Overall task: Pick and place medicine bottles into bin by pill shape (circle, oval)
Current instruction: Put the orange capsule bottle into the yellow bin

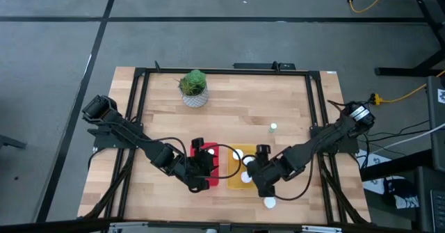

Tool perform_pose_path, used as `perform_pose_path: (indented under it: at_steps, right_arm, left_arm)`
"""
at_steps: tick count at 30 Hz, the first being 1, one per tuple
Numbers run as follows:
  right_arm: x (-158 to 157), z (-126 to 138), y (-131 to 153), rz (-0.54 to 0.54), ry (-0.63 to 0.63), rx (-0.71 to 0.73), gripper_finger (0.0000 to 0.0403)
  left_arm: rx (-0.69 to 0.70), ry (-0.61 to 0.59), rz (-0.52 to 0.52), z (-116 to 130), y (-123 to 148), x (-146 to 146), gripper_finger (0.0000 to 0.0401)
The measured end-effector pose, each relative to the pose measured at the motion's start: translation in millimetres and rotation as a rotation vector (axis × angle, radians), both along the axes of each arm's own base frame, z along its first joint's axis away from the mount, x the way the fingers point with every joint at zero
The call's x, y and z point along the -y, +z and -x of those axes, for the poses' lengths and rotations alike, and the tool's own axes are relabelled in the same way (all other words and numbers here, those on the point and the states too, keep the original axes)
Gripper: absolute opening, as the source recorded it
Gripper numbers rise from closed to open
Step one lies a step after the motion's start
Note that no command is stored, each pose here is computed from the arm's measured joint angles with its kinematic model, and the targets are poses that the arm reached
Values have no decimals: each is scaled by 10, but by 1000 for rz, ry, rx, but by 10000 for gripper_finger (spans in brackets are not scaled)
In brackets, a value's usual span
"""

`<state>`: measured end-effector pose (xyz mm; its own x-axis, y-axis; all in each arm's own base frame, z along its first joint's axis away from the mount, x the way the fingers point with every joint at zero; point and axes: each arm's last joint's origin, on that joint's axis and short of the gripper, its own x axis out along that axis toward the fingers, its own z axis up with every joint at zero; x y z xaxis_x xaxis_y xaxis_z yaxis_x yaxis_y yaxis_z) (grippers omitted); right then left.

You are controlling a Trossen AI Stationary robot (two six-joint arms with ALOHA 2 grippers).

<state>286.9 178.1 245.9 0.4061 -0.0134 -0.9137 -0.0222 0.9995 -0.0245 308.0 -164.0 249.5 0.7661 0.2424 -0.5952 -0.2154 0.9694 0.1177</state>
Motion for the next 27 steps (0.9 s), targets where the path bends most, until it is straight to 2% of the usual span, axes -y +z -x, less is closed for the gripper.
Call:
perform_pose_path:
  at_steps: [3,6,10,16,20,27]
  right_arm:
    - [-21,117,-3,4,-78,-85,310]
    - [-70,299,-28,-6,-210,-205,310]
    - [-251,557,-37,-11,-342,-273,310]
    - [-628,894,-90,-75,-349,-232,310]
    - [-815,1030,-262,-175,-270,-220,310]
    - [-828,1142,-713,-248,-223,-154,310]
  left_arm:
    - [0,-1,0,1,0,2,153]
    - [0,-1,0,1,0,3,153]
    - [-1,-5,1,7,0,13,153]
    - [-1,-7,2,8,0,15,153]
    - [-1,-7,2,7,0,15,153]
    - [-1,-7,2,7,0,15,153]
